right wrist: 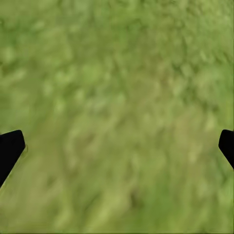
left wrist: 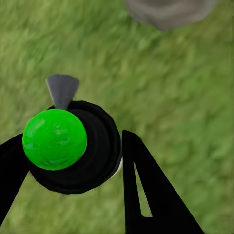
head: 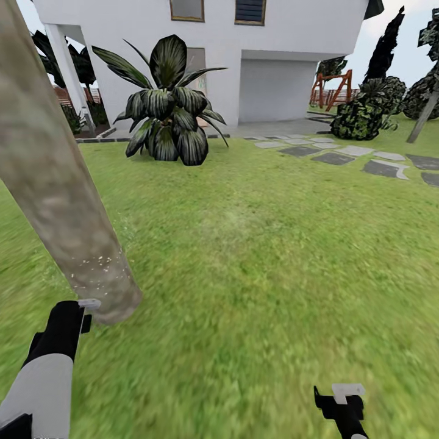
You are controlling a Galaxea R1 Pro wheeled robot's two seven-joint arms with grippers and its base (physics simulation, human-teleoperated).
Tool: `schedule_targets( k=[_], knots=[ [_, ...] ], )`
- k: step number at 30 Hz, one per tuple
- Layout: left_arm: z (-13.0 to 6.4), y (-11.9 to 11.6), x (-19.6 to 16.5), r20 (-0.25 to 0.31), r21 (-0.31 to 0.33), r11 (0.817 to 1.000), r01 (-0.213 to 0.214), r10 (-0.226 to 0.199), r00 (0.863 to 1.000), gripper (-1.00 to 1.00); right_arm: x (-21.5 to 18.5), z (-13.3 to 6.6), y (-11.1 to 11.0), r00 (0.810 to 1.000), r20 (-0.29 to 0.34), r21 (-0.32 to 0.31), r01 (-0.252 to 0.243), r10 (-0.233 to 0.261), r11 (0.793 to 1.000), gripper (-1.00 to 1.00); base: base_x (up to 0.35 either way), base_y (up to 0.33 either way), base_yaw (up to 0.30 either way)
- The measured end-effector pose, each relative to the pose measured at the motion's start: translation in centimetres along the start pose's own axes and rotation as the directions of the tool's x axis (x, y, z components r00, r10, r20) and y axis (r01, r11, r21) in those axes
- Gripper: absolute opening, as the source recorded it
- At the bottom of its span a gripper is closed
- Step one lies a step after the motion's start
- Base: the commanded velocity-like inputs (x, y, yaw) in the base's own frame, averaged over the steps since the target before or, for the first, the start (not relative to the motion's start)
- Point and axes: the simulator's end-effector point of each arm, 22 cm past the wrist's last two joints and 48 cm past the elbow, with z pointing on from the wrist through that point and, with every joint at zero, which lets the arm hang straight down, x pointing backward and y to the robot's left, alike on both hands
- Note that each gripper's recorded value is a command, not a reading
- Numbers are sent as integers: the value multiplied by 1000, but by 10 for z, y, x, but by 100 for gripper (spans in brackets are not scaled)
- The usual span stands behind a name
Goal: In the garden, pick up the pesticide atomizer on the floor and spray pesticide onto both trees until each tree trunk is fully covered.
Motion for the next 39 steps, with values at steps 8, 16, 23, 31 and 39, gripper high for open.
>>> schedule_targets(
  k=[8, 16, 23, 31, 39],
  knots=[
    [3, -19, 14, -26, 41, 999, 31, -30, 999, -100, 0, 0, 2, 1000, 0, -2, 0, 0, 1000, 100, 102, 88, 5],
    [12, -18, 11, 33, 45, 998, 40, -42, 999, -100, 0, 0, 3, 1000, 0, -2, -1, 1, 1000, 100, 1, 1, 246],
    [17, -3, 21, 22, 44, 993, 112, -113, 993, -100, 0, 0, 2, 1000, 0, -2, -1, 1, 1000, 100, 0, 0, 213],
    [16, -11, 21, 22, 57, 992, 110, -112, 993, -100, 0, 0, 3, 1000, 1, -3, -1, 1, 1000, 100, 0, -180, 9],
    [16, -12, 20, 27, 63, 992, 112, -114, 993, -100, 0, 0, 2, 1000, 0, -3, -1, 1, 1000, 100, -16, -267, 0]
  ],
)
